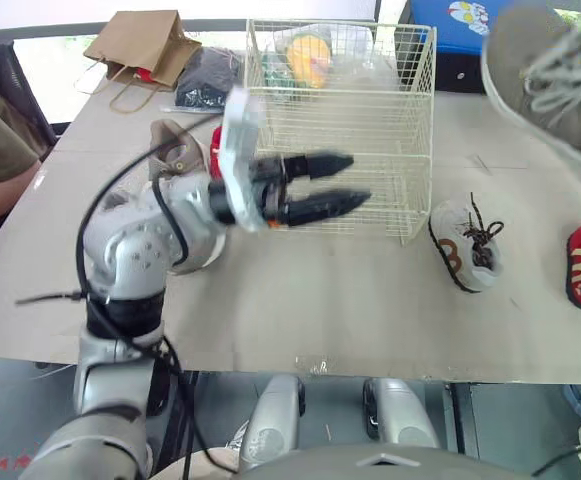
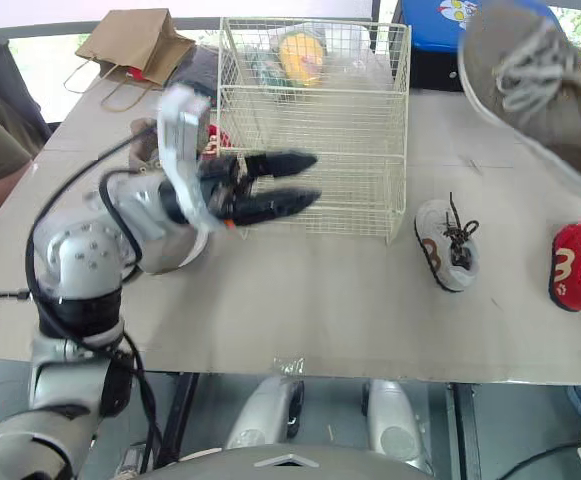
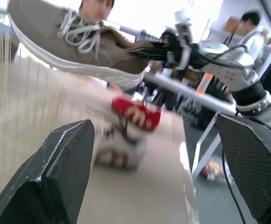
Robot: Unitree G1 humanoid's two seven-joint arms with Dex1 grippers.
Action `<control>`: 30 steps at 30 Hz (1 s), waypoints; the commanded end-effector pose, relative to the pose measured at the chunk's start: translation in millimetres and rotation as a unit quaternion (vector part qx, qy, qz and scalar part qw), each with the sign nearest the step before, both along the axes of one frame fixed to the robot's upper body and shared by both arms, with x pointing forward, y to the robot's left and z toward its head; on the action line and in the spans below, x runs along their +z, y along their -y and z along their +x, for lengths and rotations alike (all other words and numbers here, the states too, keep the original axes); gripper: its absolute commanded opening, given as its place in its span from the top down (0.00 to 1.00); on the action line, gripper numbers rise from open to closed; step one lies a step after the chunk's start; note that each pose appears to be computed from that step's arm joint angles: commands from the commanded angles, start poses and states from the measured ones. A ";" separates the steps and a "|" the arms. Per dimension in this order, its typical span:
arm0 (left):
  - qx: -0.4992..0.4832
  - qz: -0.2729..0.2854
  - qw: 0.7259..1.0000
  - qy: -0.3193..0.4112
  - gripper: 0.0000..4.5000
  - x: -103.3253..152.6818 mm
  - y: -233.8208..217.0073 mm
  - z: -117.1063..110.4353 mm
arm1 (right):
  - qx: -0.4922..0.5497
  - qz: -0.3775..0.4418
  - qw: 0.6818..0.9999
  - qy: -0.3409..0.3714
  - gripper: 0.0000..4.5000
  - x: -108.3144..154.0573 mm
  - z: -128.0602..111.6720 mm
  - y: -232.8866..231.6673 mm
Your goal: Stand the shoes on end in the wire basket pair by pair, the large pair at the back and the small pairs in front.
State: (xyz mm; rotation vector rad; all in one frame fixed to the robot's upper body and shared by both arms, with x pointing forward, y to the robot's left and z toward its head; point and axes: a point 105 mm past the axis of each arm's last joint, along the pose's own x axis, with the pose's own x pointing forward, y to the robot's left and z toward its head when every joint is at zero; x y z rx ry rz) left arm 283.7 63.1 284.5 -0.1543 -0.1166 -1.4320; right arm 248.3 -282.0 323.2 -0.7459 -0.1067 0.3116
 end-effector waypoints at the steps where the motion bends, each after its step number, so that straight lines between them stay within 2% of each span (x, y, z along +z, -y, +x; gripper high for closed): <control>1: 0.007 -0.001 1.000 0.030 0.00 47.0 0.8 12.5 | 0.077 -0.086 0.993 -0.035 1.00 27.3 -27.9 -26.3; 7: -0.039 0.061 0.996 0.049 0.00 94.9 1.3 29.3 | 0.160 -0.183 0.965 -0.098 1.00 56.5 -58.3 -60.9; 9: -0.056 0.116 0.989 0.073 0.00 89.0 6.1 31.9 | 0.187 -0.210 0.955 -0.097 1.00 60.9 -60.2 -74.7; 13: -0.086 0.231 0.963 0.112 0.00 59.3 18.6 43.1 | 0.236 -0.255 0.935 -0.068 1.00 64.2 -55.8 -103.5; 16: -0.113 0.269 0.950 0.116 0.00 45.3 26.4 46.5 | 0.269 -0.267 0.925 -0.043 1.00 66.1 -55.2 -121.1; 17: -0.113 0.269 0.950 0.110 0.12 44.4 28.9 48.6 | 0.278 -0.270 0.921 -0.040 1.00 66.1 -55.8 -125.1; 22: -0.146 0.264 0.949 0.095 0.60 40.4 26.4 43.3 | 0.298 -0.252 0.921 -0.016 1.00 72.4 -55.6 -138.9; 24: -0.148 0.242 0.956 0.074 0.74 43.2 24.9 41.4 | 0.287 -0.236 0.928 -0.009 1.00 73.3 -47.8 -140.8; 27: -0.146 0.210 0.965 0.052 0.86 46.6 21.7 38.1 | 0.261 -0.234 0.936 -0.013 0.71 68.3 -36.5 -131.8; 30: -0.093 0.140 0.984 0.051 0.92 58.4 17.9 45.9 | 0.175 -0.168 0.970 -0.013 0.38 74.9 -21.2 -102.0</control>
